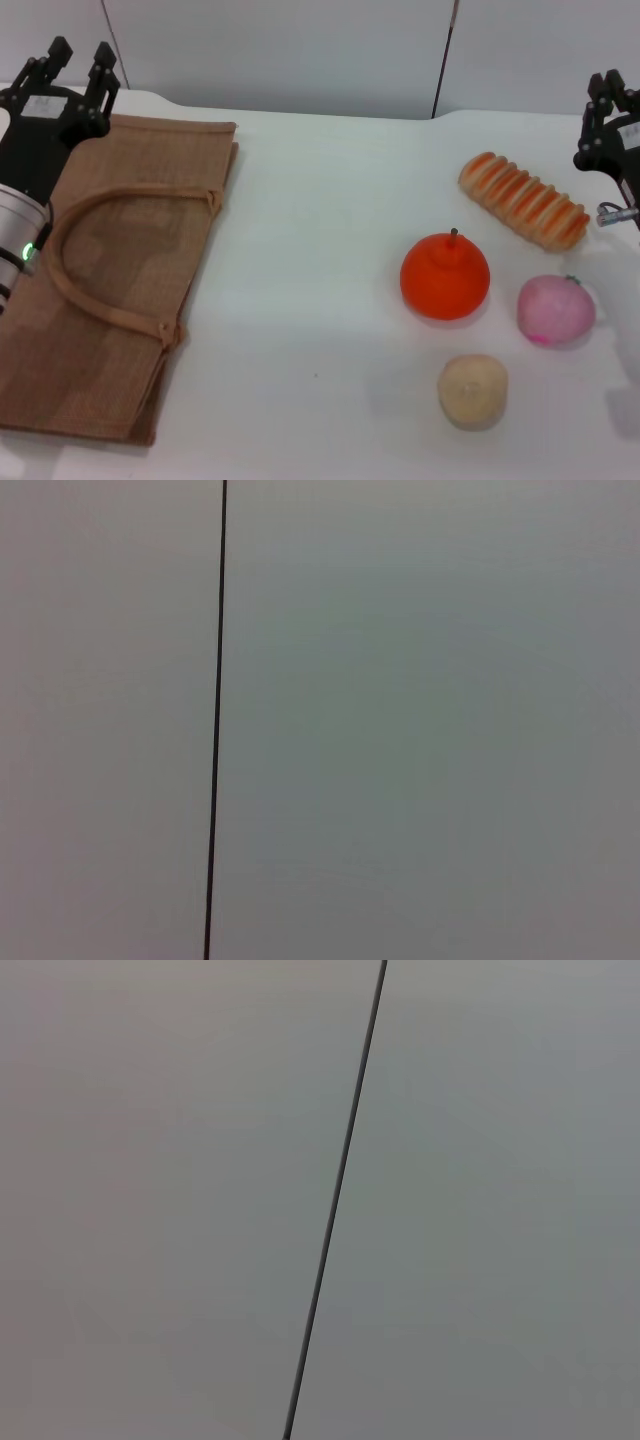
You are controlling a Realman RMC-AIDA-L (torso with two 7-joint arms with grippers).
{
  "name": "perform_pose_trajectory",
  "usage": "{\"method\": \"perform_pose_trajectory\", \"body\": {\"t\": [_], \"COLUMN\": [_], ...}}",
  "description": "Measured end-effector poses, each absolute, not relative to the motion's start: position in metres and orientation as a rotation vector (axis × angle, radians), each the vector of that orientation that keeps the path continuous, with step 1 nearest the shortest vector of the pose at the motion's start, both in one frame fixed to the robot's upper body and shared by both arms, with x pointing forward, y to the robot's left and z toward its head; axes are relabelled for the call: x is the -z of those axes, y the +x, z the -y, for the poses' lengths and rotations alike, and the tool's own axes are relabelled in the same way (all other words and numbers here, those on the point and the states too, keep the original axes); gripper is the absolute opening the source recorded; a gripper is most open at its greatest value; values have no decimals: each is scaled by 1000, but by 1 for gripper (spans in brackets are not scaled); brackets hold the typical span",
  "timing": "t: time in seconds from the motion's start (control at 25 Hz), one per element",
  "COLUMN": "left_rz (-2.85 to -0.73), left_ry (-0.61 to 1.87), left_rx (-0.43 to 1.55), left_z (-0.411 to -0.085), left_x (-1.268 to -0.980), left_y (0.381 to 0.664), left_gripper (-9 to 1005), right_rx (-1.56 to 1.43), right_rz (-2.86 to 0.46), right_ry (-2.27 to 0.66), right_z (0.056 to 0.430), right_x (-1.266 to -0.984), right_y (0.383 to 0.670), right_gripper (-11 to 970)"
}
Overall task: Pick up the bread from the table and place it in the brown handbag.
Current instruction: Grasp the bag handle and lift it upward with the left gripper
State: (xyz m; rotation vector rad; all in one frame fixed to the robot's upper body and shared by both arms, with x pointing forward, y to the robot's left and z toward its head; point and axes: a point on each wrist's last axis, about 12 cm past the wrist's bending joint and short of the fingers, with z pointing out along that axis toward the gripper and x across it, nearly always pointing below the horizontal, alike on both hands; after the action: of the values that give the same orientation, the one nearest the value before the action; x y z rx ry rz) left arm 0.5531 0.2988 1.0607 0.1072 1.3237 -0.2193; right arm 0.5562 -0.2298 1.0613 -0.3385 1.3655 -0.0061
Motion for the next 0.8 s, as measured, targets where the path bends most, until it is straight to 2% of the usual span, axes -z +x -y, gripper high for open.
{"method": "perform_pose_trajectory", "body": {"t": [0.6,0.8], "left_rz": [-1327,-1395], "left_ry": [102,9], "left_rx": [218,319], "left_z": [-300,-305], "left_x": [-1061,-1056], "left_y": [553,557], "left_gripper": [500,500], "right_rx": [9,9], "right_rz": [-1366,-1379], "right_ry": [-338,-344], "right_z": [230,231], "right_x": [-1062,-1060], "right_y": [557,558], "right_gripper": [102,102]}}
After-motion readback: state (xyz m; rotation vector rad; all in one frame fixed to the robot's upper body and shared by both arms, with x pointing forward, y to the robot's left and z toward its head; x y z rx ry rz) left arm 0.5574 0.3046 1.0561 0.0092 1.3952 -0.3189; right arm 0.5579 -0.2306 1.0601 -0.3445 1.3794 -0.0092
